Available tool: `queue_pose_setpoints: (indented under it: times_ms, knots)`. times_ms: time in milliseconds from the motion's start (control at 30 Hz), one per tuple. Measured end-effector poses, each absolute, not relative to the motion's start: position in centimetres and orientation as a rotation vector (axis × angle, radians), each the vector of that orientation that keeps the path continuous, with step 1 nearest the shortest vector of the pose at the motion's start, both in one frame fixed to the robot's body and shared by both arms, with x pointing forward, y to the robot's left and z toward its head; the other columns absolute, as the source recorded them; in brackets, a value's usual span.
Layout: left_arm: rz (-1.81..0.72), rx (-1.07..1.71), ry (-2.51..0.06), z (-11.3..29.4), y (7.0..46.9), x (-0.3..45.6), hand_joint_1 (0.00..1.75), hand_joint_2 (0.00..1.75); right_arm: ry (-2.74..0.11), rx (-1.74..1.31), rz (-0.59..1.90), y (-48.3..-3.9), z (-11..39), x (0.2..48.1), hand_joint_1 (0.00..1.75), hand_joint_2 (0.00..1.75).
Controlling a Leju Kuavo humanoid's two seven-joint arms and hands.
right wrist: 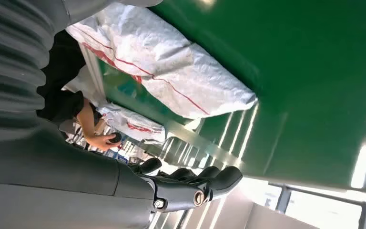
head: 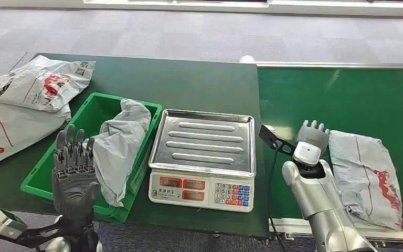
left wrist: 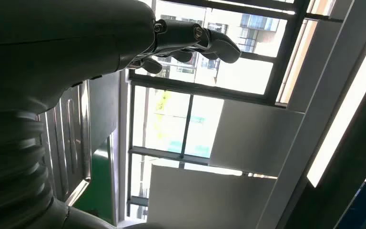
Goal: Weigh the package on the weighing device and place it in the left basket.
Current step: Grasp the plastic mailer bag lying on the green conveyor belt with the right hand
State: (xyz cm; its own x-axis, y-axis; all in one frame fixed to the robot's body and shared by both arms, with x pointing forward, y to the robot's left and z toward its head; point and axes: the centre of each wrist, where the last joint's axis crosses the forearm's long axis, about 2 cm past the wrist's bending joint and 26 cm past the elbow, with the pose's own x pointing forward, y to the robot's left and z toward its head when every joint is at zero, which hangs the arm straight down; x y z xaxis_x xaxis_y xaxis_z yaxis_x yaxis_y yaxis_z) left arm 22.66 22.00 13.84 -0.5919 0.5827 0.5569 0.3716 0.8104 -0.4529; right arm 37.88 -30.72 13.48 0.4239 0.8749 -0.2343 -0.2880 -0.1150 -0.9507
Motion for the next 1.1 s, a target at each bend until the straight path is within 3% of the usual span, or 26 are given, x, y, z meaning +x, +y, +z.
queue_pose_setpoints:
  times_ms: [367, 733, 1100]
  knots:
    - [0.422, -0.685, -2.285, 13.7, 22.3, 22.6, 0.0, 1.75, -0.639, -1.43, 1.045, -34.2, 11.6, 36.3, 0.0, 1.75]
    - [0.411, -0.703, -2.281, 13.3, 22.1, 22.6, 0.0, 1.75, -0.372, -1.365, 0.937, -41.2, 8.1, 34.1, 0.0, 1.75]
    - [0.381, -0.734, -2.272, 13.4, 21.8, 22.6, 0.0, 1.75, -0.266, -1.315, 0.866, -43.3, 7.9, 34.3, 0.0, 1.75]
